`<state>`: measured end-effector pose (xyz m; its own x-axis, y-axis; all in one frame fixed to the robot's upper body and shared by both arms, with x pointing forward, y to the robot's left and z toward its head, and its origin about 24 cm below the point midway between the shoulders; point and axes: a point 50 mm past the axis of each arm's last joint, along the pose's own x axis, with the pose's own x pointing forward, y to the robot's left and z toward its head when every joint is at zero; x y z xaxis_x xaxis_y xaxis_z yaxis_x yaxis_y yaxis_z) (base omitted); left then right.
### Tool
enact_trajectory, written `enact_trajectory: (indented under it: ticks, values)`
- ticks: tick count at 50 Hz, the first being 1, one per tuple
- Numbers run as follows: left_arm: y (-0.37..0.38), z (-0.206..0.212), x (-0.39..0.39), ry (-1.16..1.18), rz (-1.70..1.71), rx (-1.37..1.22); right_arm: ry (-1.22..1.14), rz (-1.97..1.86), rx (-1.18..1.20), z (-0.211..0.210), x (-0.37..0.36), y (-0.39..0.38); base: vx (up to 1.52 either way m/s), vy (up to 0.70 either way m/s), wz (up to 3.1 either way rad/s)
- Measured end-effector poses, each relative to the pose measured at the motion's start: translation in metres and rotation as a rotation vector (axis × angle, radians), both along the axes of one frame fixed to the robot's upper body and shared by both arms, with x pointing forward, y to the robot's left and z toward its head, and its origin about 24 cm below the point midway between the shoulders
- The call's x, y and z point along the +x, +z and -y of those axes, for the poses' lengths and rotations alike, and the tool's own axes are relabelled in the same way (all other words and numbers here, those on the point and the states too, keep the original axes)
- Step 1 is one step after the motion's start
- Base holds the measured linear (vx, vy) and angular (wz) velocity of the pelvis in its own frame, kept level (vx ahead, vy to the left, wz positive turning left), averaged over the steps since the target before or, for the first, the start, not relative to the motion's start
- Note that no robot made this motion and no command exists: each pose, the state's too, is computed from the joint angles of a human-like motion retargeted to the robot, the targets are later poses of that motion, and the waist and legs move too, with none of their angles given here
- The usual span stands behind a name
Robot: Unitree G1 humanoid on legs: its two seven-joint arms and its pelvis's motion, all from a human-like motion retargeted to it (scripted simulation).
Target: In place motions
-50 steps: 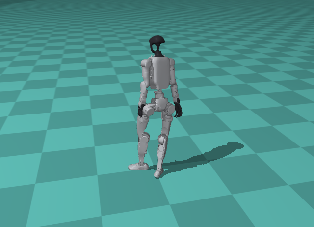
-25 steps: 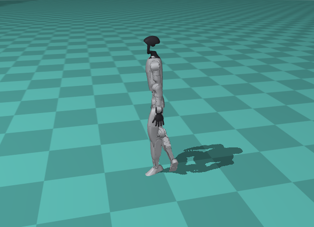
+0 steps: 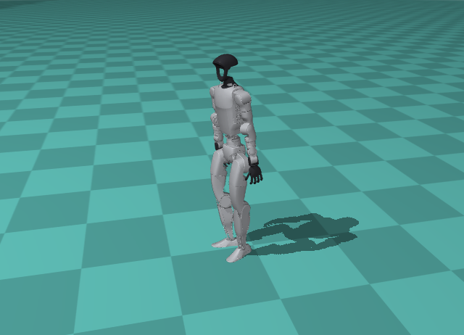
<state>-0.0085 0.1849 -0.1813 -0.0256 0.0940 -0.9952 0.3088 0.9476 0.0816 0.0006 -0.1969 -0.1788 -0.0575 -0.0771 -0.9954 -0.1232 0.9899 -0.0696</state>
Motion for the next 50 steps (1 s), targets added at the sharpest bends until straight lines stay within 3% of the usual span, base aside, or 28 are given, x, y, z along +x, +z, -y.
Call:
enact_trajectory:
  ticks: [10, 17, 25, 33, 50]
  values:
    - [0.000, 0.003, -0.014, -0.029, -0.017, -0.023, 0.025, 0.017, -0.037, 0.012, 0.008, 0.002, 0.15, -0.02, 0.33]
    - [0.001, 0.006, -0.019, 0.077, -0.062, -0.036, 0.032, 0.135, 0.007, 0.002, 0.041, 0.001, 0.01, -0.09, 0.21]
    - [0.001, 0.000, -0.017, 0.034, -0.041, -0.014, 0.119, 0.029, -0.001, 0.003, 0.020, 0.001, 0.03, -0.05, -0.10]
    - [0.000, -0.001, -0.007, 0.052, 0.005, 0.002, 0.050, -0.039, -0.016, 0.008, -0.003, 0.002, -0.01, 0.01, -0.07]
    - [0.001, -0.002, -0.014, 0.113, 0.006, 0.056, 0.078, 0.070, -0.051, 0.027, 0.021, 0.004, -0.06, 0.16, -1.44]
